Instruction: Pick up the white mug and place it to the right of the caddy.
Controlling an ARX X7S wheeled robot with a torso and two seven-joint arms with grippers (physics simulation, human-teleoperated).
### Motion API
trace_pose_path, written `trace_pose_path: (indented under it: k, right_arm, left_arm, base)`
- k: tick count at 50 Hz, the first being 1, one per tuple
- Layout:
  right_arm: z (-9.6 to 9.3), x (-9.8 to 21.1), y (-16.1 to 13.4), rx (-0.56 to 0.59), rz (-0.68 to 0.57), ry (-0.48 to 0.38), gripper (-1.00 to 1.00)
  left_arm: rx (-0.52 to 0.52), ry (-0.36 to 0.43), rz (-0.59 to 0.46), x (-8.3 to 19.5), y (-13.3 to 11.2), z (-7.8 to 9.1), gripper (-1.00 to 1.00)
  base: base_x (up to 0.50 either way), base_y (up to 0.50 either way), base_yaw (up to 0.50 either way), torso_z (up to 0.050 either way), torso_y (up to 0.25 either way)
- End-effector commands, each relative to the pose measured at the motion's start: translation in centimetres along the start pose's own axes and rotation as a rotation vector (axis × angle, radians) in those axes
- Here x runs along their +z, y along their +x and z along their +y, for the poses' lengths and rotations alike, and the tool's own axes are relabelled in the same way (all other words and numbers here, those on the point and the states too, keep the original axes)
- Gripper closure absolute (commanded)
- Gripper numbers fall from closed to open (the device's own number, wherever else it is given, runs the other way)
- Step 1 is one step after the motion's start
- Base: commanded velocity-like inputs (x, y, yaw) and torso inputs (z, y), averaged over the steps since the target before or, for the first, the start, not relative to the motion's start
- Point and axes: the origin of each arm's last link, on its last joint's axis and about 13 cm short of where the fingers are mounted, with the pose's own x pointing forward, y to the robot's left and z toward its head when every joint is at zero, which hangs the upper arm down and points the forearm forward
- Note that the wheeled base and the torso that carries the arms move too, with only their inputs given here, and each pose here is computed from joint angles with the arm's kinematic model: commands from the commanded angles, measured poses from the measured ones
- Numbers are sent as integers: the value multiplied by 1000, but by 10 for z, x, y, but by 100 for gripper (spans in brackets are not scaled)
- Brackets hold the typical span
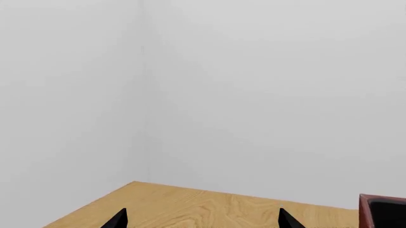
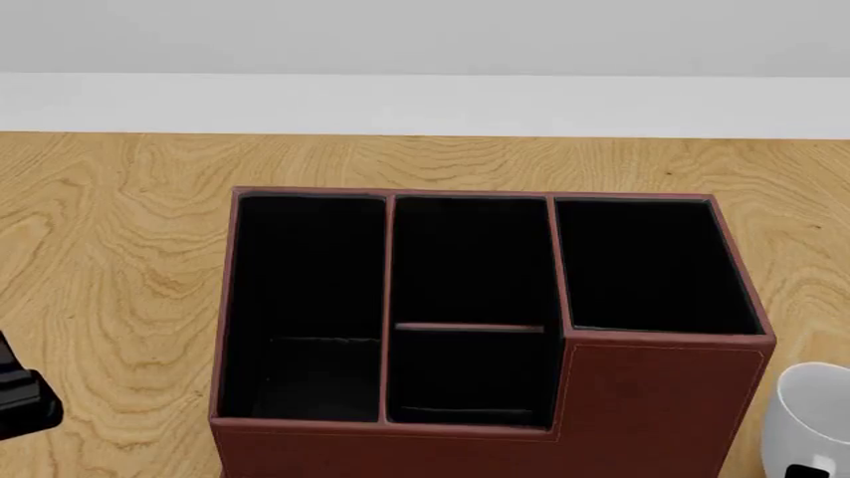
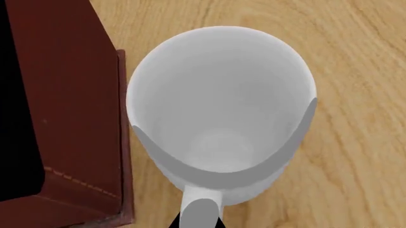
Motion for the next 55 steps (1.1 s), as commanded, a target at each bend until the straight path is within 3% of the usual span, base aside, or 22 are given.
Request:
trace_pose_path:
  k: [1, 21, 22, 55]
  right_arm:
    - [0, -8, 1, 9, 18, 0, 100]
    - [-2, -18, 1, -9, 40, 12, 100]
    - [-2, -18, 1, -12, 41, 7, -100]
    - [-4, -17, 0, -11, 40, -6, -100]
  left_arm:
    - [-2, 1, 1, -2, 0, -1, -100]
    - [-4, 6, 6, -5, -1, -2, -100]
    - [-5, 5, 6, -5, -2, -2, -100]
    - [-6, -9, 10, -6, -1, -2, -100]
  base:
    - [0, 0, 0, 0, 0]
    - [0, 0, 0, 0, 0]
    - [0, 0, 0, 0, 0]
    - [0, 0, 0, 0, 0]
